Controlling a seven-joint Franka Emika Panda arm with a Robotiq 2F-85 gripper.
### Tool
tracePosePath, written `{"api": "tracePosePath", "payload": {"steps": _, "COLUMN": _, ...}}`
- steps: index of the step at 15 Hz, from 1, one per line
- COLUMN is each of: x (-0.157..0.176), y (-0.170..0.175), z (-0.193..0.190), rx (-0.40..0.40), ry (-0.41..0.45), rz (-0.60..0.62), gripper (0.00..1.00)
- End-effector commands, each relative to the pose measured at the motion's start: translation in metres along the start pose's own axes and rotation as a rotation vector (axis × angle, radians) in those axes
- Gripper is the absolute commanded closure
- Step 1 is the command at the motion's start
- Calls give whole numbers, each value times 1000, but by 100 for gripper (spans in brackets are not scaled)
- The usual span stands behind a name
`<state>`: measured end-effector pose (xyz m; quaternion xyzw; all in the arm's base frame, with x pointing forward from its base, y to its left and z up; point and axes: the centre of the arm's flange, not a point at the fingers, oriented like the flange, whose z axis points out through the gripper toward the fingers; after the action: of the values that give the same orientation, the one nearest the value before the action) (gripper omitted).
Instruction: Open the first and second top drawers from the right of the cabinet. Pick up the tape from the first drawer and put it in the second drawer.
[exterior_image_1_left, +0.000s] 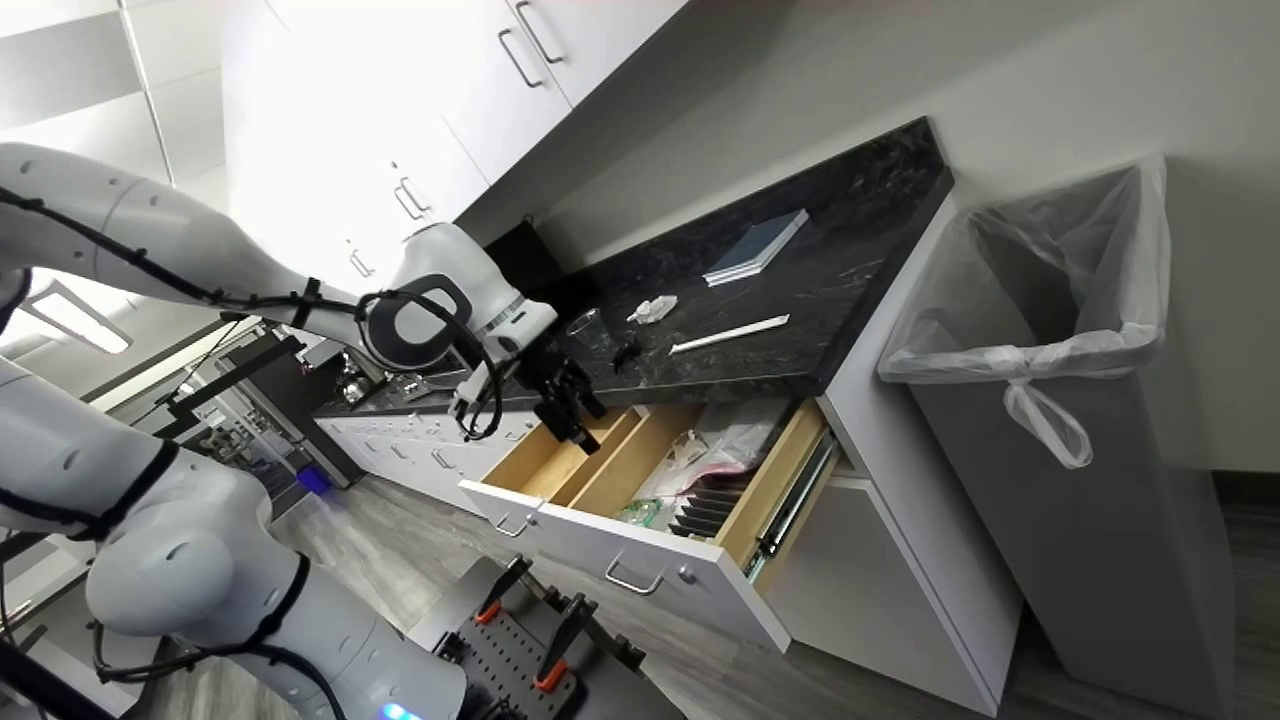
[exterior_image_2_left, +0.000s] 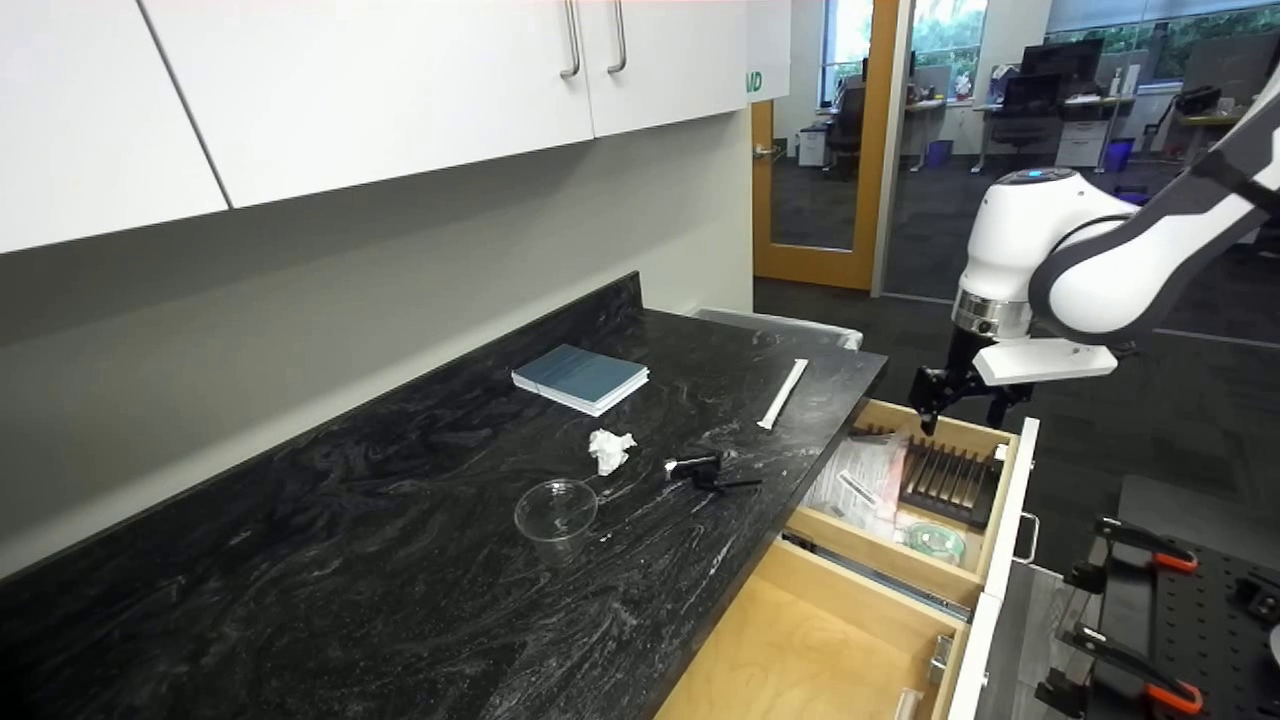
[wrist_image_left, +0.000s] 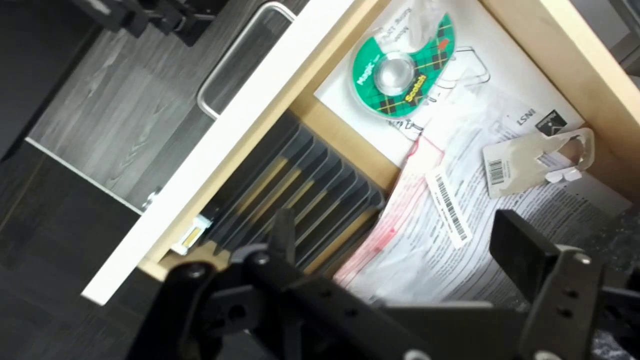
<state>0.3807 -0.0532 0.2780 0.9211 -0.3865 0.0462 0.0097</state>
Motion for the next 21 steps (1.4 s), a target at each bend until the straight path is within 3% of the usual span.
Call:
{"api": "tracePosePath", "payload": {"steps": 1, "x": -14, "y": -16, "z": 52, "rx": 59, "ry": -56, "rz": 18, "gripper": 0}}
{"api": "tracePosePath", "payload": {"steps": 4, "x": -27, "y": -25, "z": 88, "rx": 33, "ry": -138, "rz": -28, "gripper": 0}}
{"api": "tracePosePath", "payload": {"steps": 11, "x": -40, "y": -30, "z": 129, "rx": -18, "ry": -197, "rz": -80, "gripper": 0}}
{"api": "tracePosePath", "payload": {"steps": 21, "x": -27, "y": -18, "z": 142, "rx": -20, "ry": -154, "rz": -19, "gripper": 0}}
